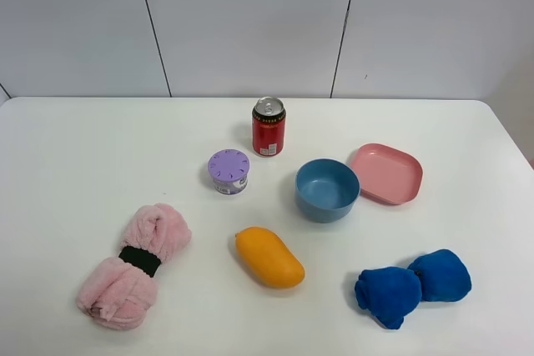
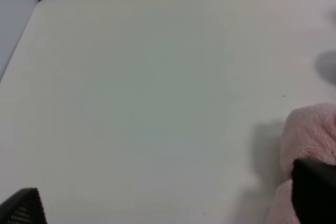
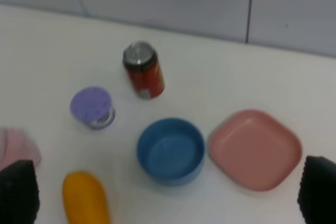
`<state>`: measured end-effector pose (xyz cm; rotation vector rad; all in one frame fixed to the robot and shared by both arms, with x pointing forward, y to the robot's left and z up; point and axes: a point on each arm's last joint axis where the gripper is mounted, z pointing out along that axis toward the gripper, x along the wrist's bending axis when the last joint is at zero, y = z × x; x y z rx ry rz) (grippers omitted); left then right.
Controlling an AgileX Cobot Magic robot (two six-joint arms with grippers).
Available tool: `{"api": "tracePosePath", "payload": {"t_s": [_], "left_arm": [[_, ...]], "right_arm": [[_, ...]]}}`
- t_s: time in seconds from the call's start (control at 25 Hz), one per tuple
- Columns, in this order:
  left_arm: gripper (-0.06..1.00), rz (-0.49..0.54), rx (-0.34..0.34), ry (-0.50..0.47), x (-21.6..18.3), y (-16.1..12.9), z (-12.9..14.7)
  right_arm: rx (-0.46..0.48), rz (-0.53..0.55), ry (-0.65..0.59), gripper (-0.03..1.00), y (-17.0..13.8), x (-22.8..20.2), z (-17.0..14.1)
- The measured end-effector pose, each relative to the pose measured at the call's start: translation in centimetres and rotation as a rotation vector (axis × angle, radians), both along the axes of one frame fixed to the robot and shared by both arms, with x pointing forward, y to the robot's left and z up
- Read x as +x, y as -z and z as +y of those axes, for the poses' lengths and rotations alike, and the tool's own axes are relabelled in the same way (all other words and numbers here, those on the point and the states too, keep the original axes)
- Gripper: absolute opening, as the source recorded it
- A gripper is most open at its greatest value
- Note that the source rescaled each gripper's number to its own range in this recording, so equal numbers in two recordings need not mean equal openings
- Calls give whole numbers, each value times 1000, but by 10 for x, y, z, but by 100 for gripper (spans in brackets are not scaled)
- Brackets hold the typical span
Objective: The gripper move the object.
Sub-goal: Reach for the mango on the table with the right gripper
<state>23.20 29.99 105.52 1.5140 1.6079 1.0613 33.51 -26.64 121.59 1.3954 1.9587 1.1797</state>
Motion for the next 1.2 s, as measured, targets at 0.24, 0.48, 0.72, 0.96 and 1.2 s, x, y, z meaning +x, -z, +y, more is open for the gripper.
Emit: {"api": "tracePosePath", "payload": {"t_s": [0.24,0.48,0.72,0.96,1.2], "left_arm": [[100,0,0,0,0,0,0],[100,0,0,0,0,0,0],[100,0,0,0,0,0,0],[100,0,0,0,0,0,0],[100,0,0,0,0,0,0]], "right_arm": [[0,145,-37,100,10,57,-3],[-8,203,-52,100,27,97,-5],[24,217,-86,100,34,113,-3],[33,212,-93,100,33,112,-2],[-62,211,-135,100,37,111,14]]}}
